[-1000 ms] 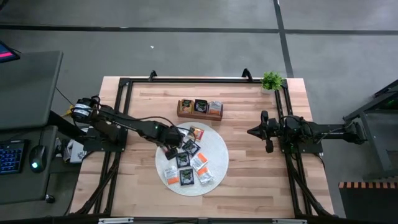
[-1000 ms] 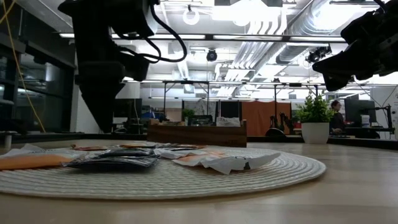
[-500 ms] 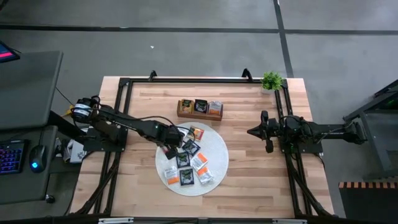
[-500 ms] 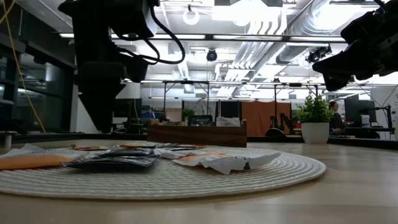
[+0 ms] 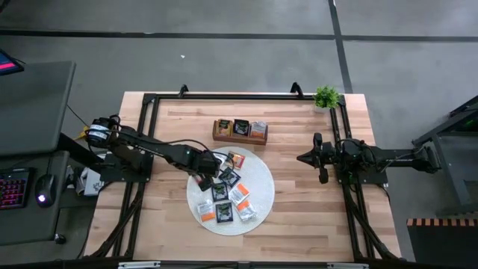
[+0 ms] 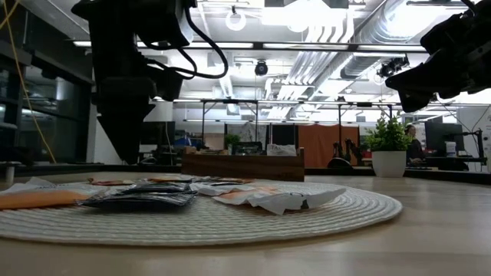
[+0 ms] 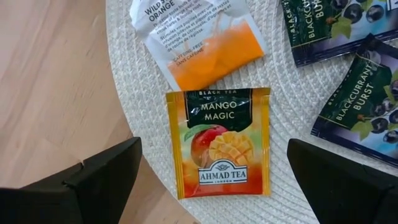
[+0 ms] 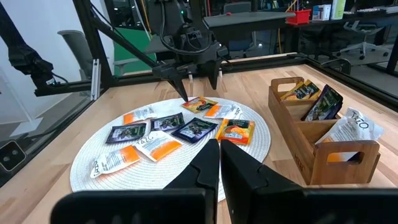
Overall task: Pick & Place Tea
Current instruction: Put the yellow tea bag into the left section of the wooden organizer
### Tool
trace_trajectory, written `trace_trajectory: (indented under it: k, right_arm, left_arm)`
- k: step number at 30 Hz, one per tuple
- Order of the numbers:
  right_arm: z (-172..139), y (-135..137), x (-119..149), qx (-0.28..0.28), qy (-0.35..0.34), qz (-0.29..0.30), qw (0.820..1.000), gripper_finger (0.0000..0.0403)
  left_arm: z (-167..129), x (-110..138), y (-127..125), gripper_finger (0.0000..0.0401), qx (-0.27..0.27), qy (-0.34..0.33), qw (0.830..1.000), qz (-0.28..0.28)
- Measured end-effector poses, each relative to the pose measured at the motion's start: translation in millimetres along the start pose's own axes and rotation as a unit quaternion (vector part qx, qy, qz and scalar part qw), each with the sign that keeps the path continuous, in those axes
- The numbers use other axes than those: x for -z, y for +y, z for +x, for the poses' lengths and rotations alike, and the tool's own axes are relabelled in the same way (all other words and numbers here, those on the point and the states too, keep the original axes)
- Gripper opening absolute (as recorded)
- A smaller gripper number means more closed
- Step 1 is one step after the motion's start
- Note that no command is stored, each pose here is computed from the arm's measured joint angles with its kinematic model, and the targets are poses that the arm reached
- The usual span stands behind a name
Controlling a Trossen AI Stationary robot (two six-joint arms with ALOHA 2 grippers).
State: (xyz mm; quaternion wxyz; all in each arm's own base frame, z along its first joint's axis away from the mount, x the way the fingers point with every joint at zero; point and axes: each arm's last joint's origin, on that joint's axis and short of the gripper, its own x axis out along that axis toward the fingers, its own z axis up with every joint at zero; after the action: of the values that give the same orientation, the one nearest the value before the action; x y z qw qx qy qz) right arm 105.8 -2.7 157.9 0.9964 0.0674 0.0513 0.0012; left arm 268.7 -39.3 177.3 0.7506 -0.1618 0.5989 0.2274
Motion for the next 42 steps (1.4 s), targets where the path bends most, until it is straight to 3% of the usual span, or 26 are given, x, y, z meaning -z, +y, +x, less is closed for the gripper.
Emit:
trace_trajectory:
  k: [16,25,42]
  right_arm:
    - [0,0,0,0.0,0.0,0.0,1.0,0.0012]
    - [0,0,0,0.0,0.0,0.0,1.0,0.0012]
    - [0,0,0,0.0,0.0,0.0,1.0,0.0012]
  left_arm:
    - [0,1,-1,0.0399,0.016,0.014,0.999,-0.029]
    - [22,0,-7,0.0399,0.002,0.033,0.999,-0.011]
    - [39,-4,-16,0.0399,0.025,0.044,0.999,0.002]
